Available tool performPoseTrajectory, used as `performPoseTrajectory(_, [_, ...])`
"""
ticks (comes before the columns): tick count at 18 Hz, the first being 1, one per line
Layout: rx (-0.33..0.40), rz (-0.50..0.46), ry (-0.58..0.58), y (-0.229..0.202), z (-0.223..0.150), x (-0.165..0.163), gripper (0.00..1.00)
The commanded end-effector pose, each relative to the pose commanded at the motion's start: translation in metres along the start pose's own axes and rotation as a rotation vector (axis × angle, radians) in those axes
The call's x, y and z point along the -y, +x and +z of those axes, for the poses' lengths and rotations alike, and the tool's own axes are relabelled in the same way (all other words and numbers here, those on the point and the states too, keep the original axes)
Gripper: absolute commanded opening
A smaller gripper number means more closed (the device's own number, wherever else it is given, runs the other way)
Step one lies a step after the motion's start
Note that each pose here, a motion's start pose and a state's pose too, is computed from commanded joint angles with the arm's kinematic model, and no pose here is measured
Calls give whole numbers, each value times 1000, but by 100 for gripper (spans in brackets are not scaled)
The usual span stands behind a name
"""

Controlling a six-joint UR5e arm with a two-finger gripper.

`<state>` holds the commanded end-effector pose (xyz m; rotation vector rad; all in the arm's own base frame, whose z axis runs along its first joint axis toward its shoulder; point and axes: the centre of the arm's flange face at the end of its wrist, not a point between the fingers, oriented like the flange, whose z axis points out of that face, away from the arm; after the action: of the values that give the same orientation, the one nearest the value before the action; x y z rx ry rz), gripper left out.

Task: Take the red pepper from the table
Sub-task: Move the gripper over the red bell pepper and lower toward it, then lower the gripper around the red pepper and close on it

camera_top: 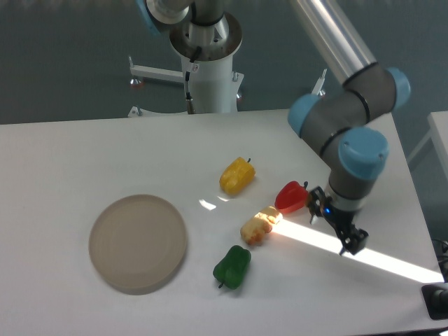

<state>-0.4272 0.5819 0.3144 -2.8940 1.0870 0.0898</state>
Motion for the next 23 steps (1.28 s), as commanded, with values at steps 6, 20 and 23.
performPoseTrajectory(6, [-38, 38, -47, 41, -10, -11, 100])
performPoseTrajectory(20, [-75, 16, -57, 70, 24, -26, 100])
performPoseTrajectory(23, [-58, 2, -54, 69, 24, -25, 100])
